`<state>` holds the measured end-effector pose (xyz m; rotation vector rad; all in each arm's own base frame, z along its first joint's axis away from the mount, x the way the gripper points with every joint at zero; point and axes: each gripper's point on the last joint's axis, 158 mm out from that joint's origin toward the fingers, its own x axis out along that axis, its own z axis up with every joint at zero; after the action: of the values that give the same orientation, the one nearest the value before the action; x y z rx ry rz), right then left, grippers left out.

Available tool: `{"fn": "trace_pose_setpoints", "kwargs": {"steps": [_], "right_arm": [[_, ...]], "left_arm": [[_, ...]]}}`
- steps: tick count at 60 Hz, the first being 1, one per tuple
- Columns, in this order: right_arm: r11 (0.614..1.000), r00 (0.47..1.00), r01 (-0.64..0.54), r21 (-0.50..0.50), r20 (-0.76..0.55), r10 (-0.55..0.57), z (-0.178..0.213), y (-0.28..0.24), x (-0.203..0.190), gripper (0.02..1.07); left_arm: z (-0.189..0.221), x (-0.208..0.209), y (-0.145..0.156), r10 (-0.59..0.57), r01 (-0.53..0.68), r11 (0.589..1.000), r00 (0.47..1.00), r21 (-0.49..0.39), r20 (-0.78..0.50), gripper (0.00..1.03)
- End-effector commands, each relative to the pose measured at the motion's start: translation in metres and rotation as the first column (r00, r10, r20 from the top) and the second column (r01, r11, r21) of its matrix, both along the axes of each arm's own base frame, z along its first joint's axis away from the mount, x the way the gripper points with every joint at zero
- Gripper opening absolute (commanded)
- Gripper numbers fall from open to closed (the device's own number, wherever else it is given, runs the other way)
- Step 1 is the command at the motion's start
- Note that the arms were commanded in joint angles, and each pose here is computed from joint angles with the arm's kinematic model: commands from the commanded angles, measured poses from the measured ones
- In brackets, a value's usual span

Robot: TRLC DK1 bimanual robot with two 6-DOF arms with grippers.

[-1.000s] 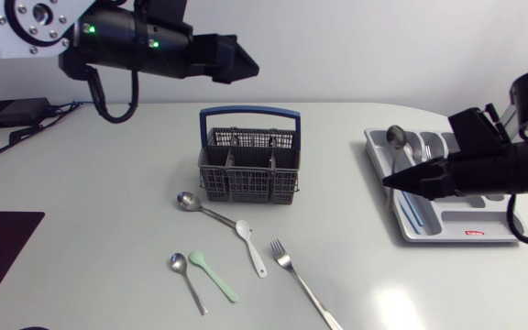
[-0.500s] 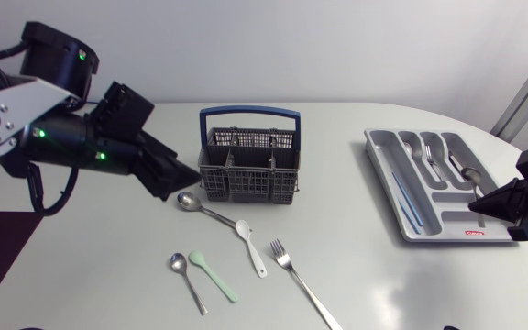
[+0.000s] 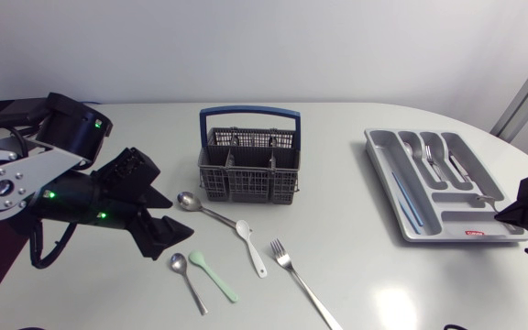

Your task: Unload the cutlery basket into the drawer organizer.

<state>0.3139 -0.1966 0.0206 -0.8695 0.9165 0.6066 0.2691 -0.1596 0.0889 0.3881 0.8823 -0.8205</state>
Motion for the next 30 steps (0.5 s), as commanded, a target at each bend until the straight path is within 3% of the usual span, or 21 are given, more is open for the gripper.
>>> {"fn": "trace_pose_setpoints", "kwargs": {"steps": [1,13,17,19,30], "right_arm": [[0.999,0.999,-0.042,-0.012,-0.035,0.042,-0.021,0.002,-0.01,0.08],[0.992,0.993,-0.087,-0.088,-0.091,0.079,-0.042,-0.007,-0.014,0.09],[0.991,0.993,-0.084,-0.104,-0.086,0.075,-0.042,-0.01,-0.012,0.27],[0.991,0.994,-0.082,-0.109,-0.081,0.074,-0.04,-0.01,-0.012,0.42],[0.997,0.999,0.012,-0.072,0.053,-0.008,0.004,-0.008,0.009,0.88]], "left_arm": [[-0.009,-0.012,0.004,-0.03,0.03,0.999,1.0,0.028,-0.009,0.97],[-0.016,-0.019,0.011,-0.029,0.03,0.999,0.999,0.044,-0.02,0.97],[-0.016,-0.02,0.012,-0.028,0.029,0.999,0.999,0.046,-0.017,0.97],[-0.018,-0.022,0.014,-0.027,0.028,0.998,0.999,0.049,-0.021,0.97],[-0.024,-0.023,0.026,-0.016,0.018,0.998,1.0,0.064,-0.024,0.97]]}}
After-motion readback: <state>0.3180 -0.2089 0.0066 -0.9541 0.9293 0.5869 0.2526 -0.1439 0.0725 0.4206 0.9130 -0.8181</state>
